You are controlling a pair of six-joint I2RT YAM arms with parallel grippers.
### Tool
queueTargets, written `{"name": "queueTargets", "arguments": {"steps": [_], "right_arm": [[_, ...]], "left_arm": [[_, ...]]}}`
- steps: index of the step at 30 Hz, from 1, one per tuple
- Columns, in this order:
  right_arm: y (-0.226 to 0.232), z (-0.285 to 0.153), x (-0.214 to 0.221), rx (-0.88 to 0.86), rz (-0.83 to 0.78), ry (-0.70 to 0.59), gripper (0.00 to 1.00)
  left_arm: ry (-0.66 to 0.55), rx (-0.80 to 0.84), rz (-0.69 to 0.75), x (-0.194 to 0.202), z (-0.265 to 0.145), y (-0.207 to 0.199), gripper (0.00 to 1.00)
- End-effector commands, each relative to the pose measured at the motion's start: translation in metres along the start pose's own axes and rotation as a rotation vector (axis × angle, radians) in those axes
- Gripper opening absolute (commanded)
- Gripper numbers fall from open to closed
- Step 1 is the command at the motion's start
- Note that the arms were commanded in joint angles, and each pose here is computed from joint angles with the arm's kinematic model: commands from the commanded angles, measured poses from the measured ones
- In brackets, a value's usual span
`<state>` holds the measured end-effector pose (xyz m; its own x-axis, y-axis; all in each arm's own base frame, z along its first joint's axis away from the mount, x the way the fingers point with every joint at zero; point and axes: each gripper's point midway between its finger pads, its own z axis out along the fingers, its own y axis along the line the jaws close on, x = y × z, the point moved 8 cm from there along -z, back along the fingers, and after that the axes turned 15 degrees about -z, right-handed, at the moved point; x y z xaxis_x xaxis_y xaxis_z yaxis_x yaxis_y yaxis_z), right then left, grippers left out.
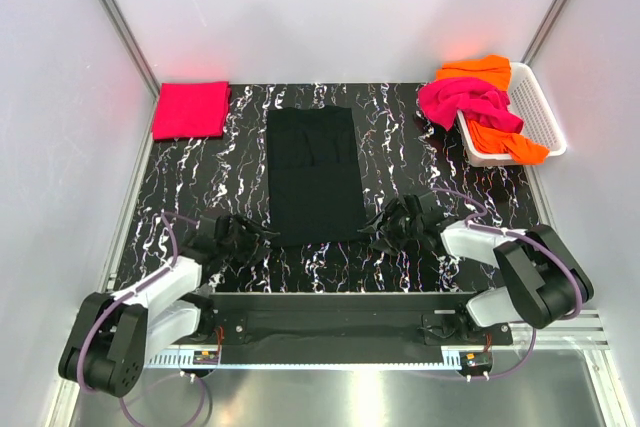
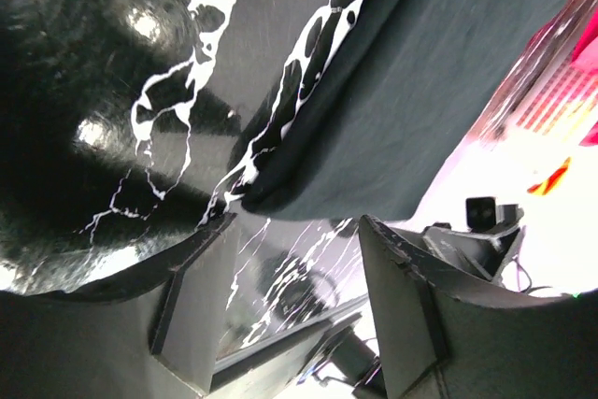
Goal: Fold and stack the t-shirts
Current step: Fold the tshirt
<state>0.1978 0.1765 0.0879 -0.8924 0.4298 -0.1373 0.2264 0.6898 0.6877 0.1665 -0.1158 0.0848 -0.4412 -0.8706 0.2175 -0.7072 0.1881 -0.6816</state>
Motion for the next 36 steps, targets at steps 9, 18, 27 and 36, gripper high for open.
{"name": "queueTargets", "arguments": {"steps": [9, 18, 27, 36], "right_arm": [[-0.008, 0.015, 0.0, 0.117, 0.12, -0.101, 0.5], [-0.008, 0.009, 0.003, 0.131, 0.16, -0.12, 0.49], [-0.014, 0.016, 0.008, 0.158, 0.183, -0.075, 0.46], [-0.014, 0.021, 0.005, 0.167, 0.193, -0.08, 0.45]], "left_arm": [[-0.132, -0.145, -0.171, -0.011, 0.016, 0.028, 0.52], [-0.172, -0.224, -0.191, -0.011, 0.01, 0.038, 0.51], [-0.153, -0.254, -0.194, -0.006, 0.002, 0.047, 0.55], [-0.18, -0.266, -0.228, -0.008, 0.002, 0.053, 0.58]]}}
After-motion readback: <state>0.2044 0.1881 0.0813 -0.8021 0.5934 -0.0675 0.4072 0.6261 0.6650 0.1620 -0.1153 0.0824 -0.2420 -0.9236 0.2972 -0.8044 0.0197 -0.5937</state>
